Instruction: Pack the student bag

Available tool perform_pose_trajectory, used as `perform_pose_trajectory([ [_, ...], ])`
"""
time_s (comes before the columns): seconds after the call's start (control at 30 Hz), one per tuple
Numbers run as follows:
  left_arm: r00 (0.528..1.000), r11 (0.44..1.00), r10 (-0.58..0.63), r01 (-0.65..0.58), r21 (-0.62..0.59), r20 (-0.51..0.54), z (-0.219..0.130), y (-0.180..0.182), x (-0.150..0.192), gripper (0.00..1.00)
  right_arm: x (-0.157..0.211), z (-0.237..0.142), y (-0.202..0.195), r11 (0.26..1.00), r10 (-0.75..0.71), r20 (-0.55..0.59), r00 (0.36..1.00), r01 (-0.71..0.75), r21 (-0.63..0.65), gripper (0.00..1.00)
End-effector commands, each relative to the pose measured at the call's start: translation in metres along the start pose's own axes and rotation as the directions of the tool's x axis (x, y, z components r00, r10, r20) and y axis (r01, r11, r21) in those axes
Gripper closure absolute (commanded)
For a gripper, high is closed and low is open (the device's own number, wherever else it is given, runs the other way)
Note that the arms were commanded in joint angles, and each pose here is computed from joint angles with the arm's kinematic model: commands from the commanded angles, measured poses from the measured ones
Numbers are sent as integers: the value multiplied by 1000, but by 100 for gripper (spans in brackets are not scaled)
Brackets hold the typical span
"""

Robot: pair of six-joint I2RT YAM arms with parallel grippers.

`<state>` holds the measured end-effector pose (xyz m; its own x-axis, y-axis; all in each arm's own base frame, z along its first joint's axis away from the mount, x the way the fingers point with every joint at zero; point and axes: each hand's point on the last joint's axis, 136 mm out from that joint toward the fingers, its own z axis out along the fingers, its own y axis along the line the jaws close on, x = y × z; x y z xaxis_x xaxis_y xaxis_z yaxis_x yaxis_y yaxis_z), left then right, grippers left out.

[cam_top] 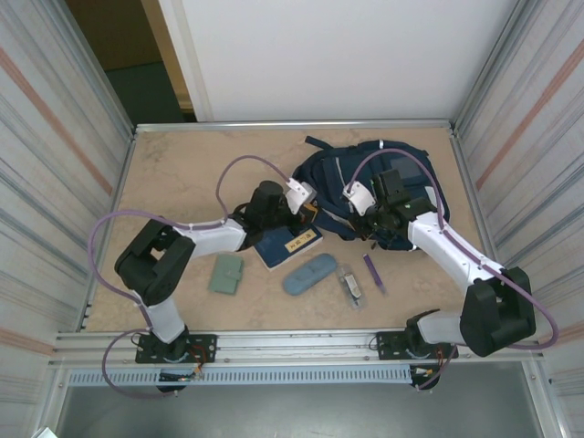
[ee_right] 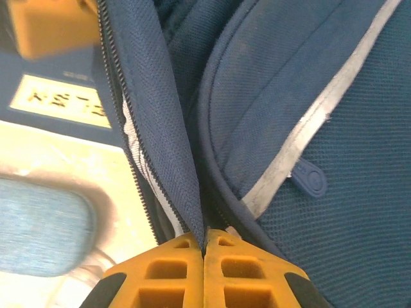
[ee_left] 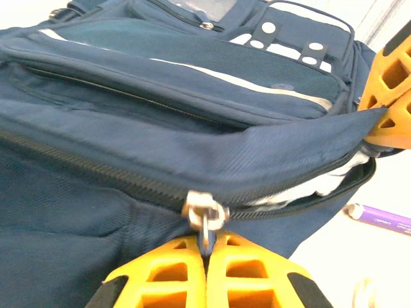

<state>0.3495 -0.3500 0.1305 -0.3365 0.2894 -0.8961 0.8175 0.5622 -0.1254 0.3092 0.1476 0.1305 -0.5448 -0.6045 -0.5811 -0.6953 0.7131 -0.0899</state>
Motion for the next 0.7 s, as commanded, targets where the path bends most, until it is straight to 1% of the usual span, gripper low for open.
perform_pose_trajectory([
  [0.0, 999, 997, -11, 14, -79, 30, -20, 32, -24, 100, 37, 5, -24, 988, -61, -137, 989, 79, 130, 100],
  [0.07, 1000, 999, -21, 21, -31, -18, -14, 26, -21, 100, 37, 4, -27, 984, -78, -122, 989, 96, 151, 100],
  [0.1, 999, 1000, -25, 26, 7, -26, -12, 18, -23, 100, 33, 3, -26, 986, -63, -99, 993, 78, 149, 99],
  [0.17, 1000, 999, -21, 21, 44, -4, -7, 1, -30, 100, 17, -4, -20, 991, -5, -13, 1000, 7, 131, 77],
  [0.23, 1000, 996, -9, 7, 85, 20, -4, -17, -35, 100, 3, -14, -3, 996, 30, 77, 997, -36, 80, 59],
  [0.27, 1000, 993, -2, 0, 114, 18, -2, -27, -37, 100, -5, -22, 6, 997, 46, 132, 990, -53, 49, 55],
  [0.3, 1000, 992, 1, -1, 128, 6, 1, -32, -37, 100, -9, -26, 16, 999, 49, 170, 984, -51, 6, 52],
  [0.33, 1000, 989, 1, 0, 145, -10, 3, -38, -36, 100, -13, -30, 26, 999, 31, 212, 977, -24, -34, 48],
  [0.37, 1000, 988, 4, -1, 153, -21, 6, -42, -36, 100, -15, -31, 32, 999, -4, 238, 971, 15, -44, 43],
  [0.4, 1000, 988, 6, -2, 155, -25, 8, -44, -35, 100, -15, -28, 34, 998, -41, 249, 968, 51, -35, 40],
  [0.43, 1000, 988, 9, -5, 157, -23, 8, -45, -35, 100, -17, -24, 33, 997, -66, 254, 965, 73, -18, 39],
  [0.5, 1000, 989, 7, -4, 145, -17, 8, -43, -34, 100, -21, -13, 25, 998, -68, 228, 971, 67, 8, 38],
  [0.6, 1000, 992, 8, -6, 123, -19, 6, -38, -32, 100, -18, 9, 19, 998, -67, 137, 988, 68, -5, 37],
  [0.67, 1000, 993, 1, 2, 122, -30, 6, -35, -27, 100, -9, 23, 20, 995, -91, 73, 993, 93, -25, 36],
])
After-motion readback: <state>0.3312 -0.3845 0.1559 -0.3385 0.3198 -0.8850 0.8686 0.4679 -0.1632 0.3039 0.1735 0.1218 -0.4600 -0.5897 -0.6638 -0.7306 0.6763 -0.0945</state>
